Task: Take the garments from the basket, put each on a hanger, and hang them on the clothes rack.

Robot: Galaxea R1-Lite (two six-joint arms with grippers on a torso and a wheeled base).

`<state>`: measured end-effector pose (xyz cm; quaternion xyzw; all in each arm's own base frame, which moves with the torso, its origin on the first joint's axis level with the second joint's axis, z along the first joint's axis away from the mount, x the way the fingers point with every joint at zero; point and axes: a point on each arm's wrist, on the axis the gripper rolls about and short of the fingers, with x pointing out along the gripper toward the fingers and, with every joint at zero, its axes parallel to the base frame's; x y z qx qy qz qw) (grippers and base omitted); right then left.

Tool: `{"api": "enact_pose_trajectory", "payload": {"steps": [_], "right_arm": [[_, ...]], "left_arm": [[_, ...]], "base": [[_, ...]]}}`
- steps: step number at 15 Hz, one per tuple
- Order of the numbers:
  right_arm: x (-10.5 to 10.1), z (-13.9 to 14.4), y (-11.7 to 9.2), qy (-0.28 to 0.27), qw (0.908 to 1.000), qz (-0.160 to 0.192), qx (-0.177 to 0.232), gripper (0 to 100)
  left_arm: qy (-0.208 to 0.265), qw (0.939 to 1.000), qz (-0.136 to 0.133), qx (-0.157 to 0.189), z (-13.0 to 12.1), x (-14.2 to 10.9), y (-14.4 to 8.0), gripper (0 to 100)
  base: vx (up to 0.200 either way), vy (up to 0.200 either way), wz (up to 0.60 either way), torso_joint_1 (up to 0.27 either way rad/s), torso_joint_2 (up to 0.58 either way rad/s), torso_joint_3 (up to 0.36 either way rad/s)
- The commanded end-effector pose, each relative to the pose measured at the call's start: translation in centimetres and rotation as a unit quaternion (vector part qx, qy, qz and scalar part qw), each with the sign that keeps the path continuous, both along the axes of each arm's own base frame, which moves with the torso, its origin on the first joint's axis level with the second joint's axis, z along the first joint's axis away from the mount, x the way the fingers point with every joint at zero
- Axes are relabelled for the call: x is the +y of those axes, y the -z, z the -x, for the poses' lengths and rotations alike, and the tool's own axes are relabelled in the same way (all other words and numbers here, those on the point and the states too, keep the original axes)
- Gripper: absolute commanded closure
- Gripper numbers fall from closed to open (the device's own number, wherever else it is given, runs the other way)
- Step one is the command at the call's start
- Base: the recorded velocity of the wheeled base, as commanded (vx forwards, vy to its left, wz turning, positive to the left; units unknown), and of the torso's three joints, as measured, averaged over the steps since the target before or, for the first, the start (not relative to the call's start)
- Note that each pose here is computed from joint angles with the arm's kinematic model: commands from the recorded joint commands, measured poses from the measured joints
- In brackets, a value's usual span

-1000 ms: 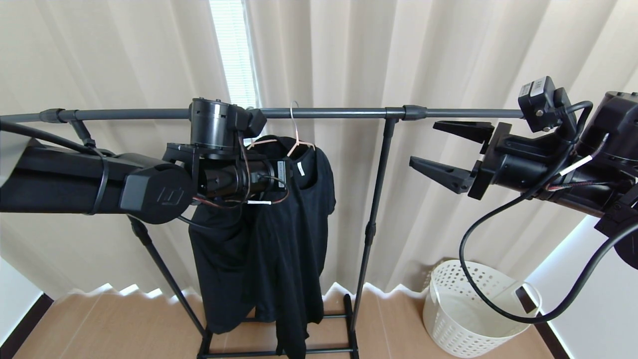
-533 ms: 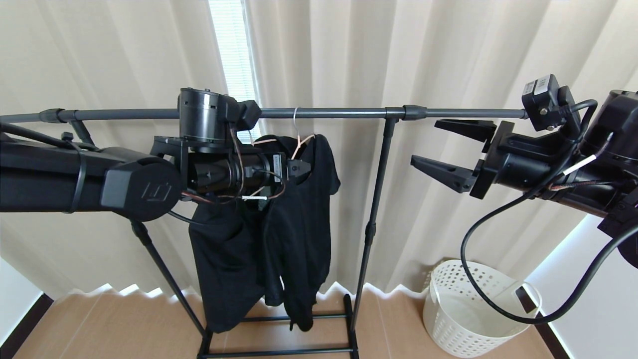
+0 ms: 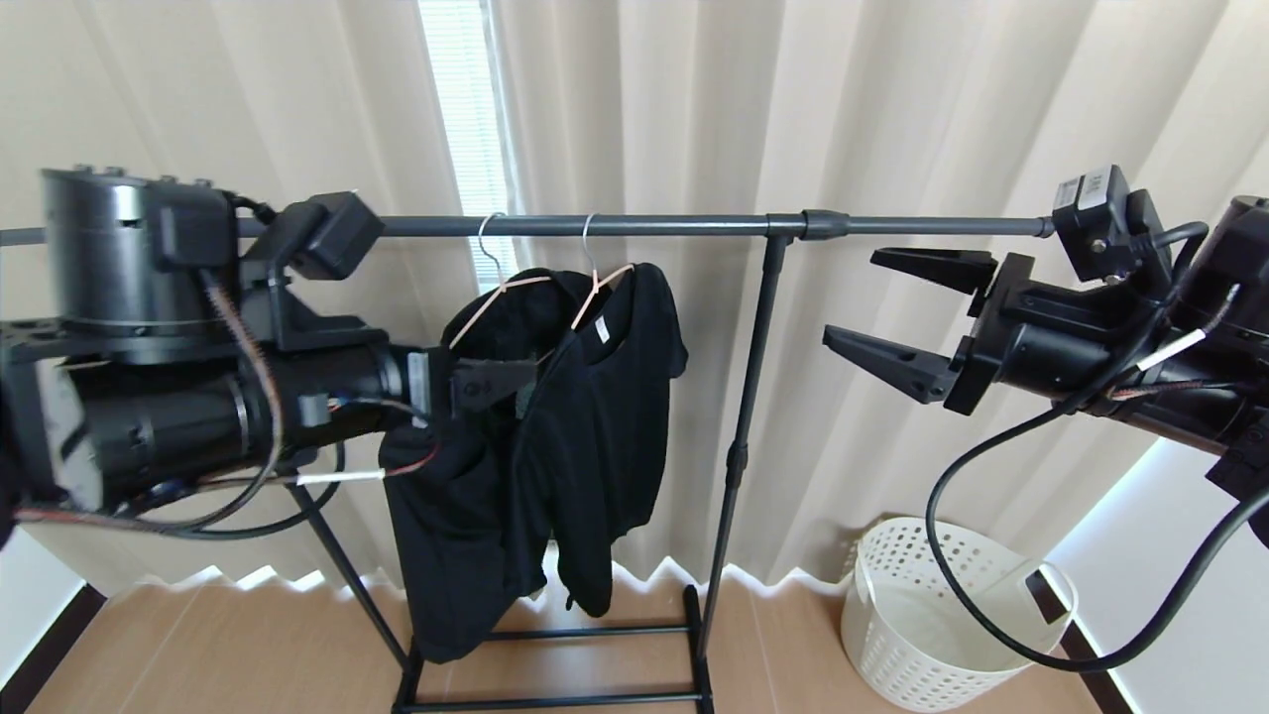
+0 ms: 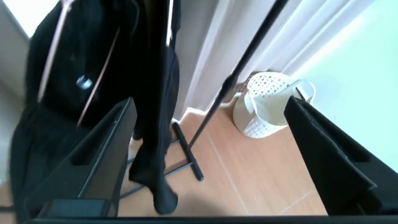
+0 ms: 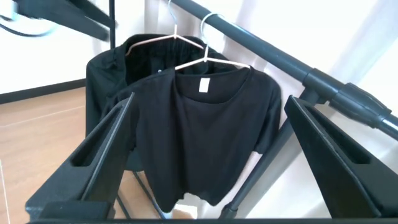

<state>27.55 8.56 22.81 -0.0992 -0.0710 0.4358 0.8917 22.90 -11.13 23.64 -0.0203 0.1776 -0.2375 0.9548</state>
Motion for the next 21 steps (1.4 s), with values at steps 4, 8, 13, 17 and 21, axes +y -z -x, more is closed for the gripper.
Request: {"api": "enact_pose_trajectory", "payload": {"steps": [4,8,13,17,21], "right_arm": [[-2.4,9.3,0.3,0.011,0.9985,-0.012,-0.052,0],[-4.8,17.4,4.2,0.055,0.9982,-0.005,-0.022,0],[-6.8,24.7,8.9,0.092,0.9927,0.024,0.075,0],[-8.1,28.1,11.9,0.219,0.9724,0.026,0.075,0],[-8.7,29.4,14.7,0.316,0.9446,0.012,0.087,0]], "left_arm": [[0.000,0.9993,-0.009,-0.037,14.8,7.3,5.8,0],[0.037,0.9985,-0.010,-0.039,20.3,9.6,12.8,0],[0.071,0.9942,0.028,-0.076,23.2,11.1,15.1,0],[0.014,0.9942,-0.034,-0.101,23.4,11.3,15.5,0],[-0.074,0.9911,-0.044,-0.101,23.5,11.2,15.5,0]], "base": [[0.000,0.000,0.00,0.000,0.00,0.000],[0.000,0.000,0.00,0.000,0.00,0.000],[0.000,0.000,0.00,0.000,0.00,0.000],[0.000,0.000,0.00,0.000,0.00,0.000],[0.000,0.000,0.00,0.000,0.00,0.000]]}}
